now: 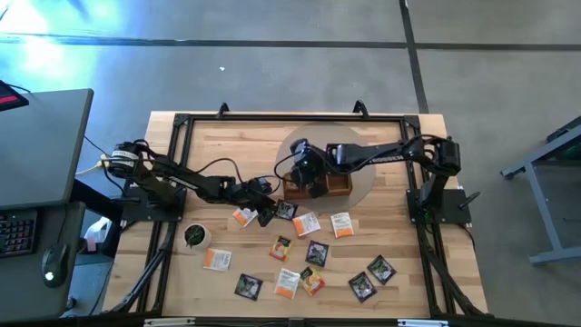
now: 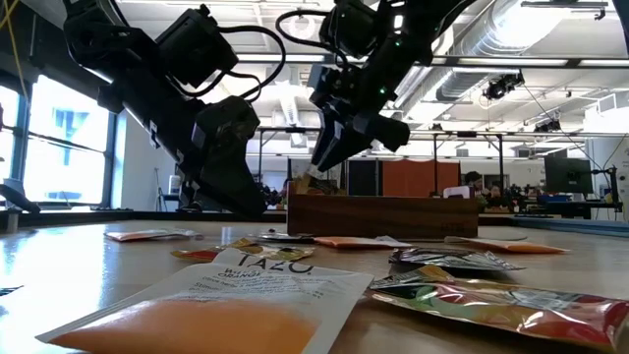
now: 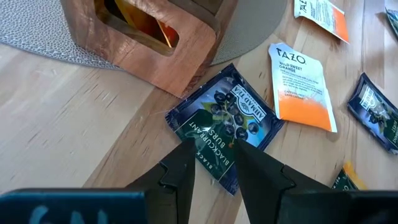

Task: Pick & Place Tea
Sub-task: Put the yellow tea bag into the left section of the wooden organizer

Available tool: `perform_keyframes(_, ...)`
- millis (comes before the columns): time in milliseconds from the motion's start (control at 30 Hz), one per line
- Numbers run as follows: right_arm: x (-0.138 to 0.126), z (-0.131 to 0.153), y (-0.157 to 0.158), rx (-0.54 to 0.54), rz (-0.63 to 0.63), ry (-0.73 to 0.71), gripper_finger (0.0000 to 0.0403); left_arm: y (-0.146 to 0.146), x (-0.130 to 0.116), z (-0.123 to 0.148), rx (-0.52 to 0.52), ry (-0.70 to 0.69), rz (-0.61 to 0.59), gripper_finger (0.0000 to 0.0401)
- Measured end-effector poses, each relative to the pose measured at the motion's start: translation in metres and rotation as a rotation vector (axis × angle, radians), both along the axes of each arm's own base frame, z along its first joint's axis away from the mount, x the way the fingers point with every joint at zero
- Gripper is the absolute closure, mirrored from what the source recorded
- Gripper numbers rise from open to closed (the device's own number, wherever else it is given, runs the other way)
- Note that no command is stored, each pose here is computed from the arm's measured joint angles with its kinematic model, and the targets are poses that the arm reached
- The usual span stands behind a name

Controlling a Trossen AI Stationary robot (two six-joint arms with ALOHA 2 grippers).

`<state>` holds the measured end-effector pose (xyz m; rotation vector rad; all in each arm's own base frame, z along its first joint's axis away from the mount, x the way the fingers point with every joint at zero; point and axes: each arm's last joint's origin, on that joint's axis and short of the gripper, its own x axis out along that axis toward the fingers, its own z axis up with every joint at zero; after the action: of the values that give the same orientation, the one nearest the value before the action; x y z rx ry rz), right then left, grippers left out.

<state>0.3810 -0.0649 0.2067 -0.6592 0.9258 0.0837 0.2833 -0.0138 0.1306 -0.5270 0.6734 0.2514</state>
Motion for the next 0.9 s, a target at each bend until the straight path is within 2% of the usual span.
perform_keyframes(200,-0.007,0.018,0.004,-0.066,-0.044,-0.023,0.0266,0.0,0.0,0.0,0.002,0.0,-0.002,0.029)
perform_keyframes(267,-0.012,0.031,0.01,-0.039,-0.036,-0.054,0.0264,0.0,0.0,0.0,0.002,0.0,-0.002,0.029)
perform_keyframes(333,-0.018,0.044,0.019,0.064,-0.039,-0.097,0.0263,0.0,0.0,0.0,0.002,0.0,-0.002,0.029)
perform_keyframes(467,-0.024,0.055,0.041,0.395,-0.048,-0.135,0.0269,-0.001,0.0,0.0,0.027,-0.001,-0.052,0.029)
perform_keyframes(500,-0.024,0.055,0.049,0.458,-0.043,-0.129,0.0272,-0.001,0.001,0.001,0.036,-0.005,-0.089,0.029)
perform_keyframes(567,-0.02,0.049,0.067,0.516,-0.036,-0.1,0.0277,-0.003,0.002,0.002,0.032,-0.025,-0.174,0.029)
perform_keyframes(767,-0.011,0.015,0.122,0.432,-0.041,-0.001,0.029,-0.019,0.002,0.005,-0.022,-0.078,-0.436,0.029)
perform_keyframes(900,-0.006,-0.001,0.149,0.488,-0.051,0.0,0.0296,-0.038,-0.002,0.004,-0.021,-0.058,-0.505,0.029)
